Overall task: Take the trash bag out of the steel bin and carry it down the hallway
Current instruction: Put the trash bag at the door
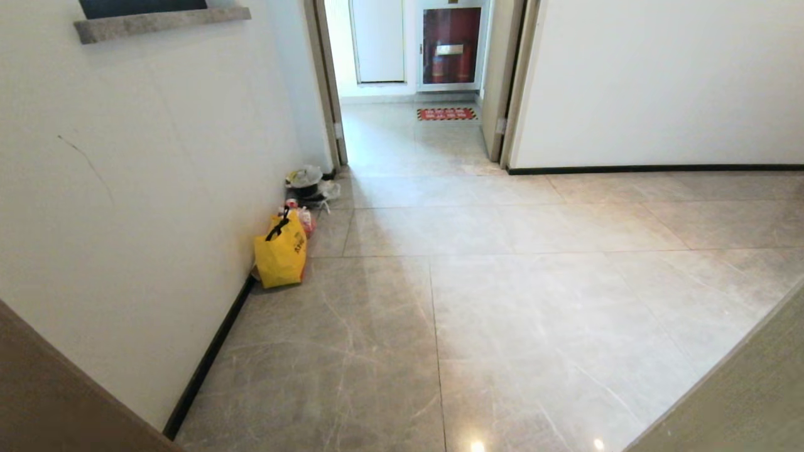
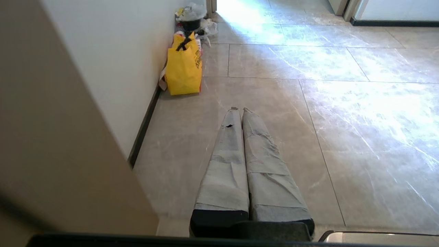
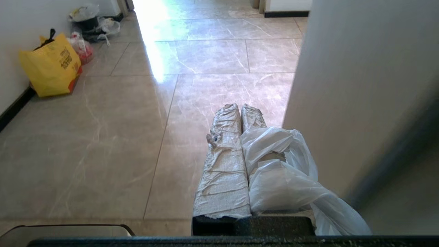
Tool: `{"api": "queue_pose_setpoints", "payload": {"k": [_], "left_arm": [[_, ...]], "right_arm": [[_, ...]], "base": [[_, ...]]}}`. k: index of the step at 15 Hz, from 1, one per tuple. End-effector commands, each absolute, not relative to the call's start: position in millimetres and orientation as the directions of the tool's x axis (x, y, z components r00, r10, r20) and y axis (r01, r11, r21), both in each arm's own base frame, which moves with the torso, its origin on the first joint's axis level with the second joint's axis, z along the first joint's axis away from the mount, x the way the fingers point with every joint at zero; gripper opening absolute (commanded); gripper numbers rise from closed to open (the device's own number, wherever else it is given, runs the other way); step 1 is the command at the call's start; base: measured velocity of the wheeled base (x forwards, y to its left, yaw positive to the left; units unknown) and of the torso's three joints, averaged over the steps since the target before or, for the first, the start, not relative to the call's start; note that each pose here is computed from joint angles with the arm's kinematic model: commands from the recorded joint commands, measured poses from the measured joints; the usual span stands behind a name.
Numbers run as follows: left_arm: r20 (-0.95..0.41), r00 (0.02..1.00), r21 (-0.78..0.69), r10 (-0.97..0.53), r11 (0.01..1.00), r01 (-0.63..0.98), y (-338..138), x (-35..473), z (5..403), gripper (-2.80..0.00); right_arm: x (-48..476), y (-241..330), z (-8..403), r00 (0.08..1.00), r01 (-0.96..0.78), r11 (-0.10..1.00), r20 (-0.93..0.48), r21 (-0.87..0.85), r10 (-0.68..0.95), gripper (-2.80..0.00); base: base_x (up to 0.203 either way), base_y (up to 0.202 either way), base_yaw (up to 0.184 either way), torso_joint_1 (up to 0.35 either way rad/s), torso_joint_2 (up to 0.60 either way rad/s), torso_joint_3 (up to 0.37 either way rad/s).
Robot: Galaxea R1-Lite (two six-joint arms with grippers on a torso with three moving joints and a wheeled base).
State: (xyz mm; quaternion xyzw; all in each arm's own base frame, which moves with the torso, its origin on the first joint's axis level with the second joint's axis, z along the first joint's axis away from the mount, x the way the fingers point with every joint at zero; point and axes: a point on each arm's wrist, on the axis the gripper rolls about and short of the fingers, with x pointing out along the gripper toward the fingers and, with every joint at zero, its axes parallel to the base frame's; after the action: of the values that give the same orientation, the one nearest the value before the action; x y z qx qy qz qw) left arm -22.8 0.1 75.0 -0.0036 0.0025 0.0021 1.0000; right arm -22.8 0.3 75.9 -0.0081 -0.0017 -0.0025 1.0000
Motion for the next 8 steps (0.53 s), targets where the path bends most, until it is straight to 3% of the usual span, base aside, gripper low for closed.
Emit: {"api": "queue_pose_setpoints", "payload": {"k": [1,8], "left_arm": [[-0.005,1.0,-0.008,0.005,1.0,-0.005,0.1,-22.8,75.0,-2.8],[-0.005,1.0,-0.008,0.005,1.0,-0.005,0.1,-22.8,75.0,-2.8]], "right_arm": [[-22.7,0.3,75.5,1.0,0.005,1.0,0.003,-0.017,-0.005,-2.8],[-22.7,0.3,75.5,1.0,0.005,1.0,0.003,-0.017,-0.005,-2.8]], "base": [[0.192,0.0,0.0,0.002,0.0,0.001],[0.191,0.0,0.001,0.004,0.0,0.003]]}}
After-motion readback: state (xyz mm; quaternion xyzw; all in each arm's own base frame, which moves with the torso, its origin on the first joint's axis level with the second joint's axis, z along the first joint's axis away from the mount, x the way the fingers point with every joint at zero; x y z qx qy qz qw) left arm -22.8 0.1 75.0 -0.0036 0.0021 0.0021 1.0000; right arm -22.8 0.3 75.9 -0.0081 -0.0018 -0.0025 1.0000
